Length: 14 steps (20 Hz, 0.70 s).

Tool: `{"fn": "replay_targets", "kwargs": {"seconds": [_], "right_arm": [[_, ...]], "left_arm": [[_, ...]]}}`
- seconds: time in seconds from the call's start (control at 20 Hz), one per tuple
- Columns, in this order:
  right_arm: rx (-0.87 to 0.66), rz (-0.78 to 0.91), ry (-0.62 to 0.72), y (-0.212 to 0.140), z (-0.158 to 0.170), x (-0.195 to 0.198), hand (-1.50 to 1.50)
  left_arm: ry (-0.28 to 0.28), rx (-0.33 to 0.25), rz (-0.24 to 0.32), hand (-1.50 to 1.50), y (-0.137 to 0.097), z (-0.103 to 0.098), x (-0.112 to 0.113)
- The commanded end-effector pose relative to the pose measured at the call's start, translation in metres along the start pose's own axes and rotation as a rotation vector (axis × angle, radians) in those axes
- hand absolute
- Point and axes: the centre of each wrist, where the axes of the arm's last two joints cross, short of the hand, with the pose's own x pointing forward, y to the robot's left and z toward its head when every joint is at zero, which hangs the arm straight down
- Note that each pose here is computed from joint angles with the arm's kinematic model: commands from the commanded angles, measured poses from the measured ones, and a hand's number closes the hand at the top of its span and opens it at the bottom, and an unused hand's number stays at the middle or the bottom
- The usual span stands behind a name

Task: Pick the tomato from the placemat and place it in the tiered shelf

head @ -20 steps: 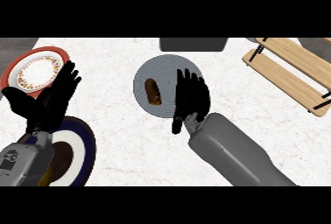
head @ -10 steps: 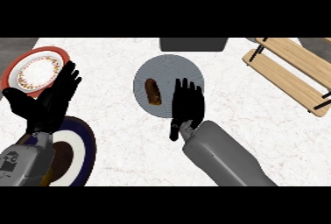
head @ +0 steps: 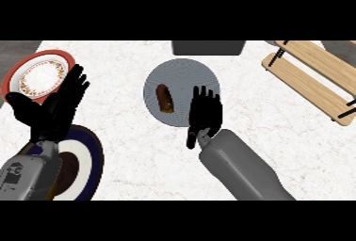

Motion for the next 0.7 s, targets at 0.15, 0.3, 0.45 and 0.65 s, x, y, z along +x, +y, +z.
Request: {"fn": "replay_targets", "kwargs": {"seconds": [0.15,0.3,0.45,0.65], "right_arm": [[0.014,-0.024,0.048,0.027,-0.023,-0.009,-1.5],[0.026,-0.035,0.032,0.014,-0.026,-0.012,-1.5],[0.016,-0.04,0.043,0.03,-0.033,-0.009,-1.5],[0.061,-0.035,0.033,0.037,-0.042,-0.02,1.5]], "left_arm": [[-0.013,-0.009,-0.001,0.0,-0.006,-0.004,-0.003],[-0.019,0.005,0.018,0.0,-0.016,0.019,-0.007],[-0.014,0.01,0.005,0.0,-0.018,0.011,-0.001],[-0.01,-0.009,-0.01,0.0,-0.006,0.002,0.01]]}}
